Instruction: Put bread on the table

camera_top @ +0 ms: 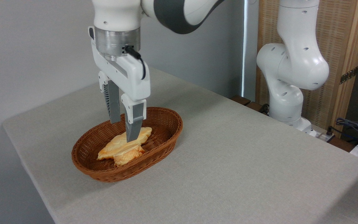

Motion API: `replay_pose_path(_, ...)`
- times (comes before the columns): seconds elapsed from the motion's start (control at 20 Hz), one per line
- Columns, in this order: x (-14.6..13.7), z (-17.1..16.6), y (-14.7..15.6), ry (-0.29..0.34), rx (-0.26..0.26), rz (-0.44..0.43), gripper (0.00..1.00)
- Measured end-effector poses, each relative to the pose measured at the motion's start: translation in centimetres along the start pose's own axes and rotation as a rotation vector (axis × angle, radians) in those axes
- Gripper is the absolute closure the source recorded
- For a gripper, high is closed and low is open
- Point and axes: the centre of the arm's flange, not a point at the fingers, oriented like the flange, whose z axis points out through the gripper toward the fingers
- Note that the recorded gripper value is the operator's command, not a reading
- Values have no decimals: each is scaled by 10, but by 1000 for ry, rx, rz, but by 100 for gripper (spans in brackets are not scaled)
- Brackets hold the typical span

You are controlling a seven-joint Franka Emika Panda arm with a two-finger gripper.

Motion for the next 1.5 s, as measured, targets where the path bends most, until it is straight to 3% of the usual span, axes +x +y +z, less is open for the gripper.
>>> replay_pose_path(0.4,25,48,37,-61,-70,81,0)
replay_pose_path(1.1,36,105,33,-100,-96,126,1)
replay_pose_path(1.15,36,105,33,-101,-96,128,10)
replay_pose_path(1.25,37,106,34,-102,-96,129,45)
replay_pose_path(1.3,37,107,34,-103,-97,130,53)
replay_pose_path(1.5,38,111,36,-117,-94,159,56)
